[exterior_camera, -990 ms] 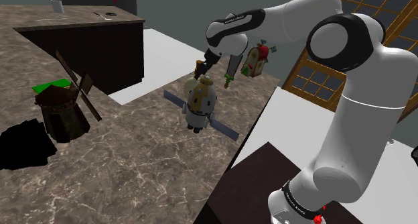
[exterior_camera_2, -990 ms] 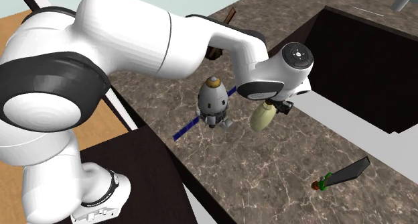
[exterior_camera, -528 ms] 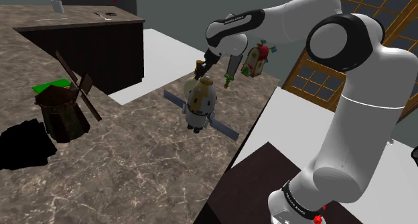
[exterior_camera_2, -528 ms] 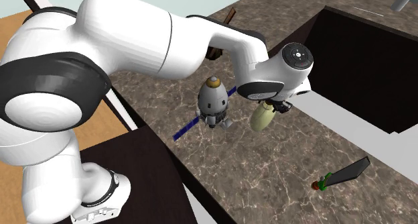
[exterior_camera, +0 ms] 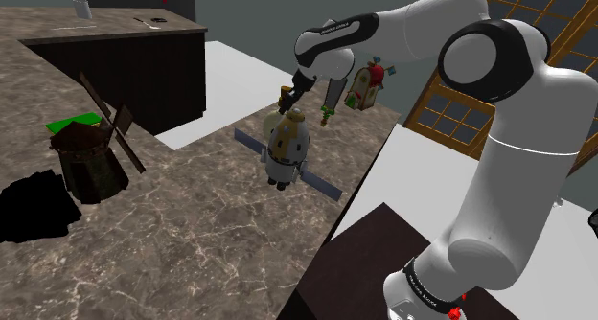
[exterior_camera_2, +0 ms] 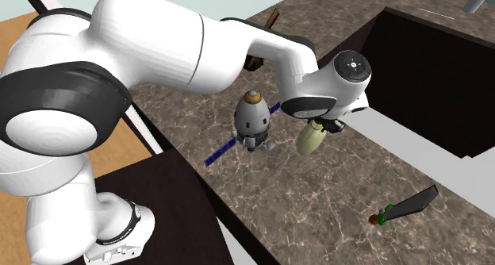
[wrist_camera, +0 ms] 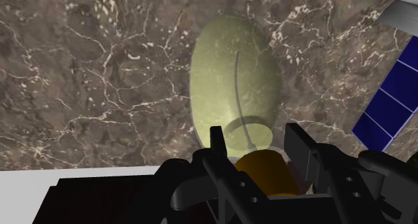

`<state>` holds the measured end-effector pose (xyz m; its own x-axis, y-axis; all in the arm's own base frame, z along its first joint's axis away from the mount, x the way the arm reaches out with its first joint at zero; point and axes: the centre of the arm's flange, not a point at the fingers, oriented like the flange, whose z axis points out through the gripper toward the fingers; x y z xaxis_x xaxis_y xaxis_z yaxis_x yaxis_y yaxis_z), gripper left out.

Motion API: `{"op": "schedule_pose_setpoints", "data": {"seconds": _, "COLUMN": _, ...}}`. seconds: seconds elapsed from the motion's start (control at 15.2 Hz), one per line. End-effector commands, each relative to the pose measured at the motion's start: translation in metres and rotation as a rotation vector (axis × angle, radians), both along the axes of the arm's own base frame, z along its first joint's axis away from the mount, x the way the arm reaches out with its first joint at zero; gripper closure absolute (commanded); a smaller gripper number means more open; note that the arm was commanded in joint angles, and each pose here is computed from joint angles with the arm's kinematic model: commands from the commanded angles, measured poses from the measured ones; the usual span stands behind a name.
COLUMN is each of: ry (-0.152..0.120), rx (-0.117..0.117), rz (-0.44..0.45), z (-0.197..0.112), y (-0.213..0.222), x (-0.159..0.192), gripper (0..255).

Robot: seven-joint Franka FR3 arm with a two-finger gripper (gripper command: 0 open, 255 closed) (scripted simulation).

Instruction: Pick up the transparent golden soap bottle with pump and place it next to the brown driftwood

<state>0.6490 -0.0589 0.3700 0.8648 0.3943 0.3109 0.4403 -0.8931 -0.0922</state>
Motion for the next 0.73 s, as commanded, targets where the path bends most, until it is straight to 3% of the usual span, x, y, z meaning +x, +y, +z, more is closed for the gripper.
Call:
{"op": "schedule_pose_setpoints", "data": {"seconds": 0.0, "ry": 0.001, "rx": 0.000, "rz": 0.001, "z": 0.000, "y": 0.001, "x": 0.000, "gripper": 255}}
{"op": "schedule_pose_setpoints", "data": {"seconds": 0.66, "ry": 0.001, "rx": 0.000, "rz": 0.001, "z": 0.053, "y": 0.001, "x": 0.000, "gripper": 255}}
